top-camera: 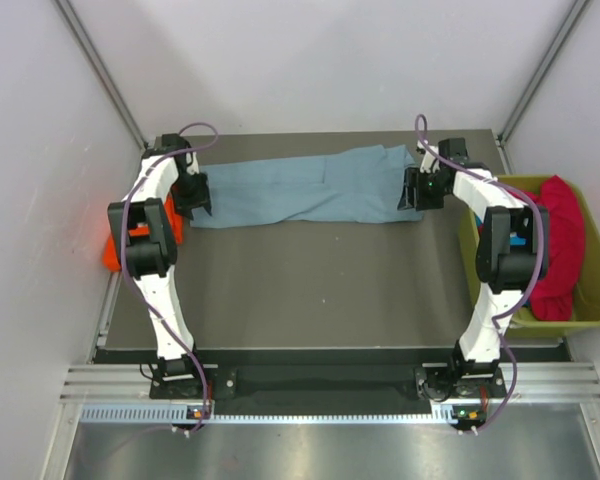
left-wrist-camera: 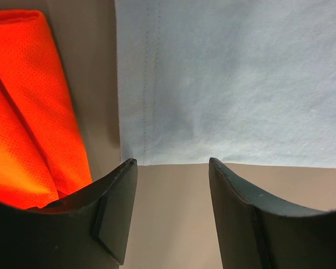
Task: Fold and stack the t-shirts
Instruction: Fold the tshirt
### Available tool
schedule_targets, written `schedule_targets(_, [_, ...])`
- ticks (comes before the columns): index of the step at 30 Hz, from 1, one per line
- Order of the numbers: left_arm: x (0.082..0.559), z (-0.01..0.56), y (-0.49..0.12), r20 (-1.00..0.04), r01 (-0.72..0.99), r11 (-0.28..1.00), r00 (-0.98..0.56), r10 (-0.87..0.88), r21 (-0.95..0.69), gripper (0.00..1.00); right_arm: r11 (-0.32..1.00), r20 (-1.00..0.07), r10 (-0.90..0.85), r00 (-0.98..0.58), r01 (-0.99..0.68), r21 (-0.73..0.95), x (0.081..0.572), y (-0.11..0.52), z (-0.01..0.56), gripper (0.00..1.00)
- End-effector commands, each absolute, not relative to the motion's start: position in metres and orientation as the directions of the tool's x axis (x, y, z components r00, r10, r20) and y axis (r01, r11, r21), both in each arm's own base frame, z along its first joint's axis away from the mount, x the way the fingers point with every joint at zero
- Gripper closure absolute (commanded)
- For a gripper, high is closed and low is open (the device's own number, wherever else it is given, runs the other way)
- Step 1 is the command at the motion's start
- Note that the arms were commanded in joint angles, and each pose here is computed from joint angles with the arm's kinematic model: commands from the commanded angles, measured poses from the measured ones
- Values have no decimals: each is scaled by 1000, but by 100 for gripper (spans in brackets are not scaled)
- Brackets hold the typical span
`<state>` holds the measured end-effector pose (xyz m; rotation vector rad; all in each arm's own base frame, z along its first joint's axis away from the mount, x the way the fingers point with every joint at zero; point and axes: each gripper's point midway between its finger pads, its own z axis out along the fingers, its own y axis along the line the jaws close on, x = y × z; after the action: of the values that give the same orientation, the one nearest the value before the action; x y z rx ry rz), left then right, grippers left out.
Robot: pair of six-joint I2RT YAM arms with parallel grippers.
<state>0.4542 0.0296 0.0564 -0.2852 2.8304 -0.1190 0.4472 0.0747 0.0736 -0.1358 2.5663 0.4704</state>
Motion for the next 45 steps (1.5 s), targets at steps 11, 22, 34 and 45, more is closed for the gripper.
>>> schedule_targets(11, [450, 46, 34, -248, -200, 974, -944, -220, -103, 42, 947, -539, -44, -841, -207, 245, 453, 57, 80, 50])
schedule_targets(22, [447, 34, 38, -226, -215, 973, -947, -228, -82, 86, 942, -522, -86, -849, -240, 234, 464, 57, 61, 93])
schedule_targets(34, [443, 29, 43, -214, -221, 972, -949, -232, -75, 100, 949, -515, -108, -851, -242, 202, 465, 51, 53, 100])
schedule_targets(45, [440, 25, 44, -202, -229, 971, -950, -239, -71, 95, 962, -511, -110, -853, -221, 162, 464, 43, 55, 53])
